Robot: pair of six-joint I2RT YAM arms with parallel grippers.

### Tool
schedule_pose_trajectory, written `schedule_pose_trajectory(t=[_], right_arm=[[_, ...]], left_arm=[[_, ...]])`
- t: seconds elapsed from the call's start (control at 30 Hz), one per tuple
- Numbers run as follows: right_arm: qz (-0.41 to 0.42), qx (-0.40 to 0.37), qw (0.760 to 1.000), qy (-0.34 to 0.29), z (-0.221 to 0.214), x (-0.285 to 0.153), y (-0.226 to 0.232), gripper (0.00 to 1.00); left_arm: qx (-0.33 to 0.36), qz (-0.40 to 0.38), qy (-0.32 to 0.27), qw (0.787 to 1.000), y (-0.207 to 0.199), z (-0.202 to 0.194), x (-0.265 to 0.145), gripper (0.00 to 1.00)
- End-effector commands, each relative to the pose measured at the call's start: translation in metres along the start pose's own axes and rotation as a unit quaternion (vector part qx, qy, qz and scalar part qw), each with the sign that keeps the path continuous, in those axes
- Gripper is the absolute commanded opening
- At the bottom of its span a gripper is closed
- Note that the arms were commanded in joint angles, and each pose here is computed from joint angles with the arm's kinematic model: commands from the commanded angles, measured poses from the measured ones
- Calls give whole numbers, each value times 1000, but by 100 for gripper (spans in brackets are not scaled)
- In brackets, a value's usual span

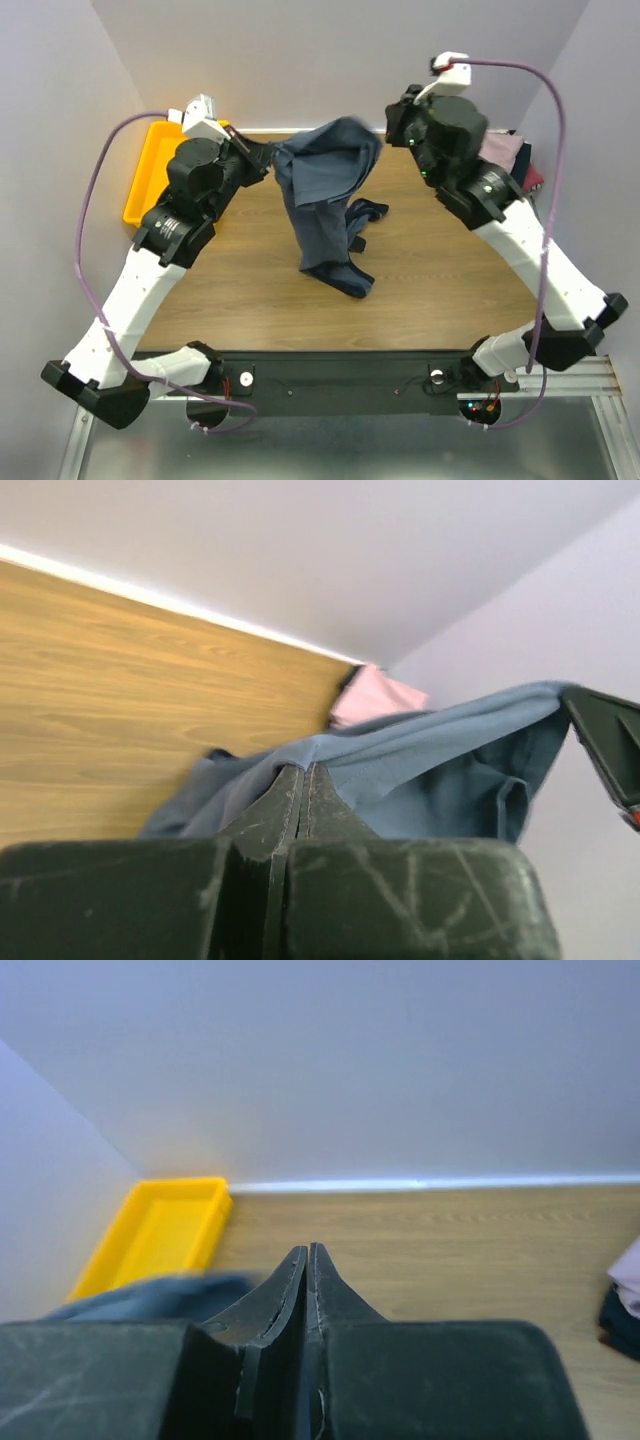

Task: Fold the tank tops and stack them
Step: Flatten the tank top out

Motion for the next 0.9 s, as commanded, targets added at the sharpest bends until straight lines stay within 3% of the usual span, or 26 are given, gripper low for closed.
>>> schedule_pose_trajectory(t=[0.0, 0.13, 0.17, 0.4, 0.53, 0.63, 0.7, 0.87], right_arm=[[-33, -51, 995, 79, -74, 32, -1, 12], [-13, -91, 974, 205, -190, 61, 12, 15], [-10, -91, 971, 222, -205, 64, 14, 16], [38, -81, 949, 303, -272, 54, 21, 35], [101, -67, 930, 347, -310, 16, 42, 42], [107, -71, 924, 359, -332, -4, 52, 55], [101, -64, 926, 359, -340, -4, 52, 65], [78, -84, 934, 338, -357, 16, 55, 69]], left_arm=[[-1, 74, 88, 993, 84, -50, 27, 0], [-69, 104, 160, 979, 160, -109, 37, 0], [-79, 133, 186, 970, 189, -133, 30, 0], [-129, 179, 228, 948, 248, -187, -3, 0], [-136, 193, 226, 945, 263, -198, -13, 0], [-144, 213, 215, 942, 273, -197, -18, 0], [-146, 232, 191, 943, 280, -188, -21, 0], [-136, 232, 158, 950, 279, -166, -25, 0]])
Point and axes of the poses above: each gripper's point midway between its finger pads, its own x axis out along the fingers, its own y axis along the line the jaws close on, z = x × y, the point moved 6 cm from there along -x, back along the fingers, and after that the axes turned 9 degrees about -x, right-handed, at the moved point
